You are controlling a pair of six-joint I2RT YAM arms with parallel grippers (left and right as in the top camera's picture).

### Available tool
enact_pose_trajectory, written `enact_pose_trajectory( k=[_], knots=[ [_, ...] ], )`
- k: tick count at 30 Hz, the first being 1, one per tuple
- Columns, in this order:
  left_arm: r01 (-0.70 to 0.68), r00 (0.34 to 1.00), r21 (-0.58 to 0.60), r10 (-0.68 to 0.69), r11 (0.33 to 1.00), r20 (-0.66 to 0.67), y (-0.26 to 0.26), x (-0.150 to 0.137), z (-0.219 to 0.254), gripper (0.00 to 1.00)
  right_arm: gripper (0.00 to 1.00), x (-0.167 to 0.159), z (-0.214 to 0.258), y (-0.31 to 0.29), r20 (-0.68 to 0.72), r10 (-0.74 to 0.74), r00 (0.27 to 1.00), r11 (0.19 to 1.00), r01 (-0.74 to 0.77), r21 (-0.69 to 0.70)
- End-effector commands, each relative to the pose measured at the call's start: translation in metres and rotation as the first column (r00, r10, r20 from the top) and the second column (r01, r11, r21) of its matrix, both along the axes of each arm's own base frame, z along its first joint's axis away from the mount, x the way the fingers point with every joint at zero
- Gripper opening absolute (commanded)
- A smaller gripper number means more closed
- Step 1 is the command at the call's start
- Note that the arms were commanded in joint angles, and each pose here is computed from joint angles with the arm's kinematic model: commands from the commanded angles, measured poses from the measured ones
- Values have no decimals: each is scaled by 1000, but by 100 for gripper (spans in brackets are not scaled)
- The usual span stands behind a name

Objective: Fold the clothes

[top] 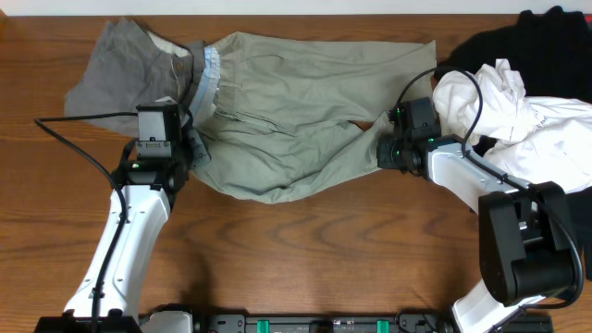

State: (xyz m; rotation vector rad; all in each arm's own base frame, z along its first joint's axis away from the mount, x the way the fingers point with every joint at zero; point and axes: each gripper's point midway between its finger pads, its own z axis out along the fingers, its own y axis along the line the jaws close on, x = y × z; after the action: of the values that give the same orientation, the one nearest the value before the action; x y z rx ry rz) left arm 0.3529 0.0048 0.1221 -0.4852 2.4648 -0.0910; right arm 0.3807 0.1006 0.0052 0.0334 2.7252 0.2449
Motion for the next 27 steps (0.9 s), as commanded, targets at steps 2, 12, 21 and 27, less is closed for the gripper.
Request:
enact_pose_trajectory(
  k=[2,12,21,27],
  knots=[
    [-14,1000,6,13,1000,19,4,3,7,6,1,0,7,0,15,-32,999,999,32,7],
    [-15,1000,5,14,1000,15,4,2,7,6,1,-13,69,-15,70,-93,993,995,89,54],
    [12,998,24,-10,1000,-60,4,-33,13,6,1,-81,136,-56,61,-153,986,988,151,38],
    [13,997,19,-12,1000,-76,4,-74,34,6,1,-120,162,-64,74,-169,983,985,166,42]
  ],
)
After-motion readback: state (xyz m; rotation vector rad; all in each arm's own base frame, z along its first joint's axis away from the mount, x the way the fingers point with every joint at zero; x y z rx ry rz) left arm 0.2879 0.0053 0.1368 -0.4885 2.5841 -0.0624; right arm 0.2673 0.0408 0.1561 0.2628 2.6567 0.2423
